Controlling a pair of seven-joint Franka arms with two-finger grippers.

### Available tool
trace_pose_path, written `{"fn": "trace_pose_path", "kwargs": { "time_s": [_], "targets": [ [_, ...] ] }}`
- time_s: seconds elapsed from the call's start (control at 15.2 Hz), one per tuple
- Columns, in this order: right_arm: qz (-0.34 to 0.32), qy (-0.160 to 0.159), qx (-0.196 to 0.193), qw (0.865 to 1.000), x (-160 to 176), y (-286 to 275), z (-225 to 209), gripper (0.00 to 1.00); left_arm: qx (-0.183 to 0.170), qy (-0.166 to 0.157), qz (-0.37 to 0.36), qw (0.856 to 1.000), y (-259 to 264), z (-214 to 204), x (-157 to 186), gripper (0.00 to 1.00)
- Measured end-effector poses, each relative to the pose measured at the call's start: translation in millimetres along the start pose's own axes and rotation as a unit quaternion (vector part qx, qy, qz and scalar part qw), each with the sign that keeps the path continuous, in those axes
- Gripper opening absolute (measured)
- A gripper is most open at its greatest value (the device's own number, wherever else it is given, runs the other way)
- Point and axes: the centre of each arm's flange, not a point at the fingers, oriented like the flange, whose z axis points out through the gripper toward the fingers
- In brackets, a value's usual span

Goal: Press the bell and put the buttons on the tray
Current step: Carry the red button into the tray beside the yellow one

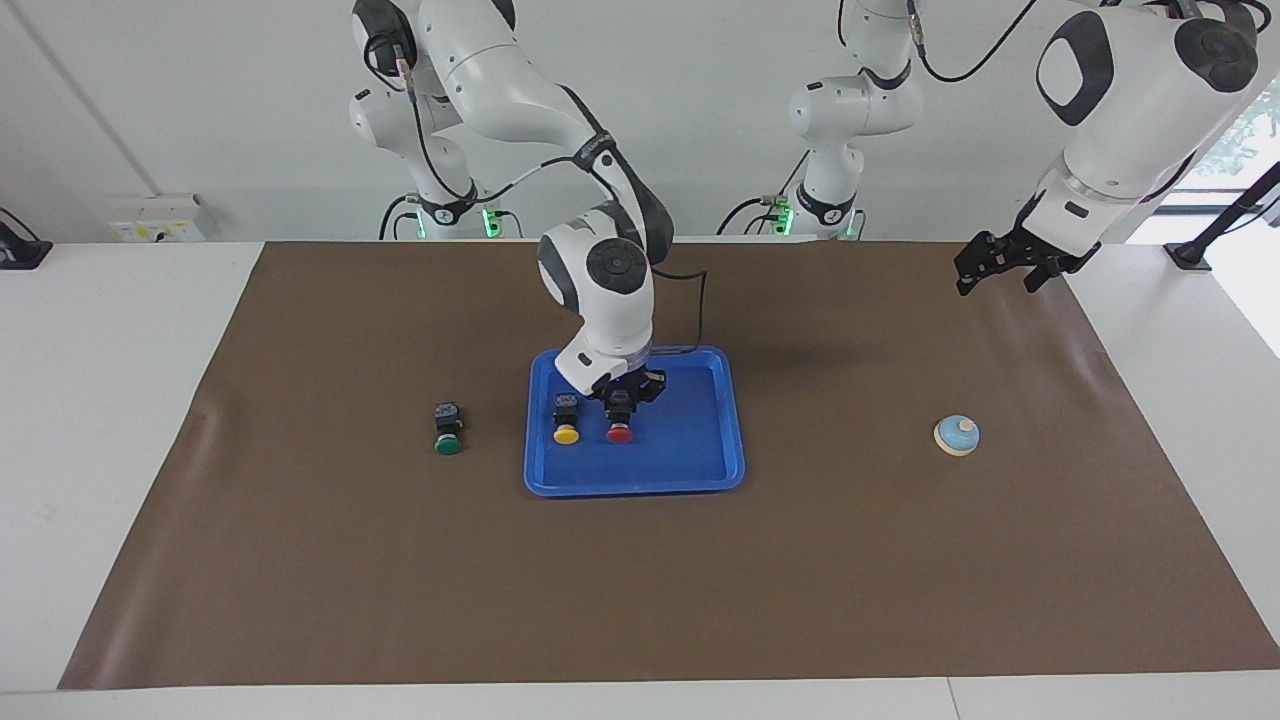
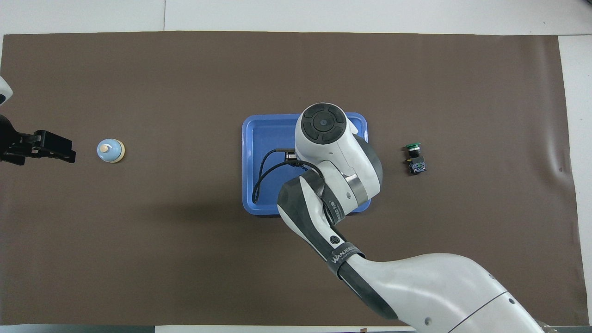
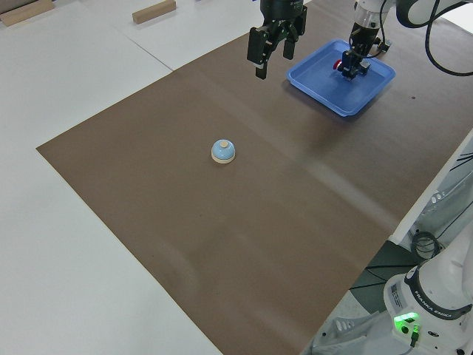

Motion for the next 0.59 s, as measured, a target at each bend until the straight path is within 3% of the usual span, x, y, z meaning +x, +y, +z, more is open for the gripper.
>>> {"fn": "trace_pose_path", "kwargs": {
  "time_s": [0.33, 0.59],
  "targets": [
    [0.031, -0.003, -0.003, 1.000, 25.2, 67.2, -58.8, 1.00, 0.000, 0.000, 0.000, 1.000, 0.0, 0.0, 0.0, 1.00],
    [0.025, -0.011, -0.006, 1.000, 45.0, 182.0, -90.9, 1.00, 0.000, 0.000, 0.000, 1.000, 0.0, 0.0, 0.0, 1.00]
  ]
}}
